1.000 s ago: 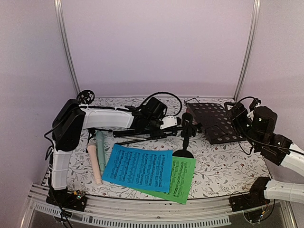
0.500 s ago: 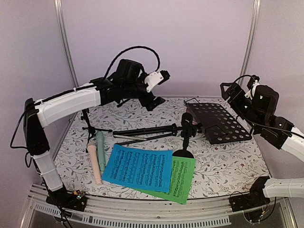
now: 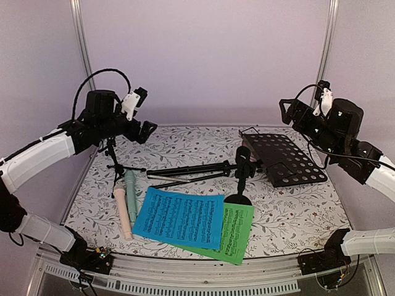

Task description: Pack up the instrument practice props

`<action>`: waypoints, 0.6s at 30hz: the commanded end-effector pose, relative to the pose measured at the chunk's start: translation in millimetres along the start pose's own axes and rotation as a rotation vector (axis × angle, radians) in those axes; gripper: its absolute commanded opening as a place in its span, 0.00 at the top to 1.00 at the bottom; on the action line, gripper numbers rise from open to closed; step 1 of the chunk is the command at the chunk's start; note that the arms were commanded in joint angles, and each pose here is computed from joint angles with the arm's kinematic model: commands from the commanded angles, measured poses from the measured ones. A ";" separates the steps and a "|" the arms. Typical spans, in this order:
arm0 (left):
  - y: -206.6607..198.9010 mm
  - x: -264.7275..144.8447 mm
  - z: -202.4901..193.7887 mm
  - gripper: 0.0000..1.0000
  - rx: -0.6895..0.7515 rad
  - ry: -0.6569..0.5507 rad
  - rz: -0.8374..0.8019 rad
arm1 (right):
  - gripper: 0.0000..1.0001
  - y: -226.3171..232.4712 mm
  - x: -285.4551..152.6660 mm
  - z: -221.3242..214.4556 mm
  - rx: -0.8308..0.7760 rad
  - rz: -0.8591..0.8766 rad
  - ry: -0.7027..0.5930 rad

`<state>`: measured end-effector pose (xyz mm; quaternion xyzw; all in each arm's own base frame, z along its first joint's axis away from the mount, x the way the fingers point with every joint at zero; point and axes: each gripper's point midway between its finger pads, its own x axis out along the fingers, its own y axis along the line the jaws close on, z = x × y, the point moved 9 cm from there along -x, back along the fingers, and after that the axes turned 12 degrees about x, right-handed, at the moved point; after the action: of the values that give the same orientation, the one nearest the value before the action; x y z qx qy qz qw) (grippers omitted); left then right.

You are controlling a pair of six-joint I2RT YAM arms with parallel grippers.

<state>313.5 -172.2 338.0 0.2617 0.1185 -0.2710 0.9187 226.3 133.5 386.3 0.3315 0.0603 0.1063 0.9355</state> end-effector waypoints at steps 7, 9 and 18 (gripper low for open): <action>24.9 -59.4 -75.1 0.01 -0.215 0.057 0.219 | 0.01 1.4 25.5 9.9 -0.134 -0.272 0.016; 24.0 -68.0 -93.0 0.01 -0.254 0.063 0.249 | 0.01 1.0 29.5 6.7 -0.135 -0.290 0.035; 19.6 -92.9 -117.8 0.01 -0.356 0.027 0.290 | 0.01 7.0 32.6 5.7 -0.108 -0.236 0.049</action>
<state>242.2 -55.9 275.9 0.1405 0.1596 -0.1117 0.9707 257.9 144.2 382.7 0.2581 0.1285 0.0012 0.9575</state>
